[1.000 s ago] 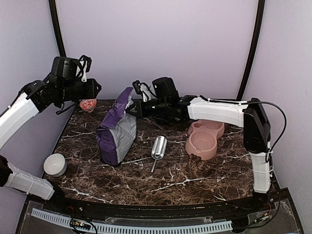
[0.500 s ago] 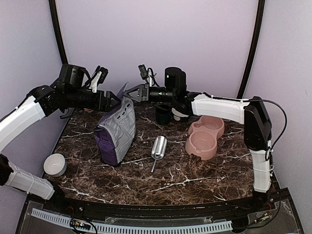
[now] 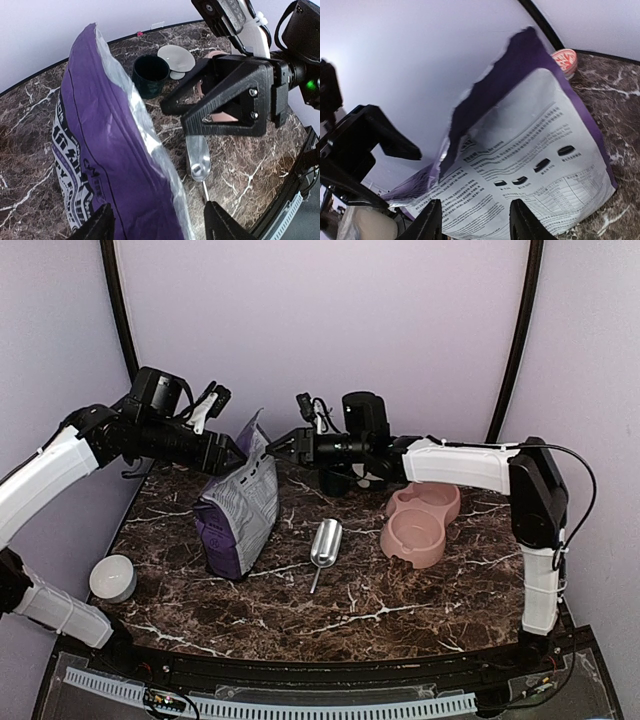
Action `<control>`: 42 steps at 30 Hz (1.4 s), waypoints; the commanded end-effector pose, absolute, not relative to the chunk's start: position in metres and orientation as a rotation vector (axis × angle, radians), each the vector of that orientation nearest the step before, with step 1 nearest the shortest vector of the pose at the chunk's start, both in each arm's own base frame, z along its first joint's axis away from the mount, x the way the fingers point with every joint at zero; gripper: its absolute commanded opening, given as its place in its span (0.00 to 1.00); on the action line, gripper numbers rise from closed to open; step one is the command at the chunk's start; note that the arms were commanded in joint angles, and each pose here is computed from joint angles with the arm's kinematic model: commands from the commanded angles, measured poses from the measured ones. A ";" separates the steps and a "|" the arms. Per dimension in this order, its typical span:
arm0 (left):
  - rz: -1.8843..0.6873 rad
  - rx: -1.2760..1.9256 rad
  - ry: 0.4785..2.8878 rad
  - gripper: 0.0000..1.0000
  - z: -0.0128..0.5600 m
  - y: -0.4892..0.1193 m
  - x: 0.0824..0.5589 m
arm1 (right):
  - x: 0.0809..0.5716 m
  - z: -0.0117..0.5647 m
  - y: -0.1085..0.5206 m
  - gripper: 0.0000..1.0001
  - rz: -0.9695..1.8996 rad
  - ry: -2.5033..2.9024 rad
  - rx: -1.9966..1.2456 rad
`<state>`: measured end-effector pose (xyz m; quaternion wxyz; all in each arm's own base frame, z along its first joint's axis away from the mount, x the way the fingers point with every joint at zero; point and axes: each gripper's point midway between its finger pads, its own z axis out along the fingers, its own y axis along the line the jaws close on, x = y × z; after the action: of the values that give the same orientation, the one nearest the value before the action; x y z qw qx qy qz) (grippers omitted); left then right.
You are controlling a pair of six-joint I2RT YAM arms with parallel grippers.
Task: Serve the pet food
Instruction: Open the pet food bag at the center of the board.
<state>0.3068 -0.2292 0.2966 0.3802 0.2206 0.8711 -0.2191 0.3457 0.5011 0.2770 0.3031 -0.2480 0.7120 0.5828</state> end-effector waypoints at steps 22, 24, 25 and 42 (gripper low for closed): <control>-0.327 0.575 2.527 0.00 0.248 -0.198 0.285 | 0.325 0.314 0.513 0.68 1.599 1.799 -0.704; -0.376 0.515 2.461 0.00 0.270 -0.199 0.287 | 0.325 0.318 0.514 0.68 1.605 1.788 -0.707; -0.437 0.452 2.417 0.00 0.286 -0.202 0.288 | 0.326 0.321 0.514 0.68 1.600 1.782 -0.710; -1.055 -0.375 1.765 0.01 0.437 -0.231 0.330 | 0.318 0.339 0.438 0.71 1.330 1.773 -0.795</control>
<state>0.3050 -0.2172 0.3191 0.3752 -0.1010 0.8767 -0.2835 0.3459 0.4454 0.3293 0.3608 -0.2602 0.7218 0.5301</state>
